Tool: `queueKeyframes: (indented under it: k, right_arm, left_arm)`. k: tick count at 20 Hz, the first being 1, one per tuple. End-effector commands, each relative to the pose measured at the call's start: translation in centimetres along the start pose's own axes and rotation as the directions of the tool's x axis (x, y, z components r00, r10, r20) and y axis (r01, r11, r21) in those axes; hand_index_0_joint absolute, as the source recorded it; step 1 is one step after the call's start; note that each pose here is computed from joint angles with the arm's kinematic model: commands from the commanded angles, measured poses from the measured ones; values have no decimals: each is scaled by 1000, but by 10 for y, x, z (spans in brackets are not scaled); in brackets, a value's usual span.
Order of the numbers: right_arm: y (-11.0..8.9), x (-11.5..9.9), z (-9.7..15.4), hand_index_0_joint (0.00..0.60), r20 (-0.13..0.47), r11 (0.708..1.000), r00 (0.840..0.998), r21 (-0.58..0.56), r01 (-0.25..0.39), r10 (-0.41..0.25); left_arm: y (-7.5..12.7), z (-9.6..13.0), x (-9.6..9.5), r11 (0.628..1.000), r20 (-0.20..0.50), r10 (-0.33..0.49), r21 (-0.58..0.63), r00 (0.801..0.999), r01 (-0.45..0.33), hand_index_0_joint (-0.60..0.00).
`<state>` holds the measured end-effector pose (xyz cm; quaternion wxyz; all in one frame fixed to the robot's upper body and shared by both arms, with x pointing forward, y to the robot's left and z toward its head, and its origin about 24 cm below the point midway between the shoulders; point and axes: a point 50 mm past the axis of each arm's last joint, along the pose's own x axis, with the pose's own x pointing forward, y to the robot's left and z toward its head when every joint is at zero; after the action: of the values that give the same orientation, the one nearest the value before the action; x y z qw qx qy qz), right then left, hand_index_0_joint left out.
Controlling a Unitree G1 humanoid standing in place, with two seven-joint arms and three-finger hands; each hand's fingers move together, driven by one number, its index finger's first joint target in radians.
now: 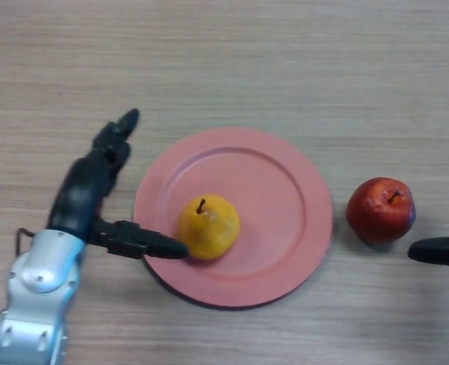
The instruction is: Pick up the yellow pear and place it on the plate
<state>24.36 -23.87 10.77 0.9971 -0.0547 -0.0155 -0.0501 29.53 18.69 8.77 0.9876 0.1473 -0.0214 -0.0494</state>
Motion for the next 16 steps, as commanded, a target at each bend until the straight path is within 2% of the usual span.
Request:
queueKeyframes:
  k: [1,2,4,5,7,10,14,16]
  right_arm:
    - [-11,0,40,0,262,998,965,-39,43,-31]
    - [-11,0,40,0,260,999,965,-35,39,-29]
    - [-11,1,40,0,262,999,965,-32,39,-29]
    - [-11,2,41,0,264,999,964,-32,39,-29]
    - [-9,2,41,0,257,999,966,-32,24,-15]
    - [-8,2,42,0,263,1000,965,-17,11,-6]
    - [-4,2,40,0,250,1000,968,-2,-14,15]
    - [-5,3,40,0,250,1000,968,0,-24,23]
  left_arm:
    - [37,41,-7,998,221,63,2,973,-65,0]
    - [44,43,-11,997,244,81,-38,966,-74,0]
    - [58,43,-24,993,227,85,-104,970,-63,0]
    - [62,43,-28,990,241,101,-124,965,-73,0]
    - [68,41,-39,988,216,88,-146,972,-57,0]
    - [70,30,-47,990,186,105,-115,977,-84,0]
    - [78,27,-49,986,179,147,-109,973,-129,0]
    - [80,28,-52,985,148,150,-110,978,-135,0]
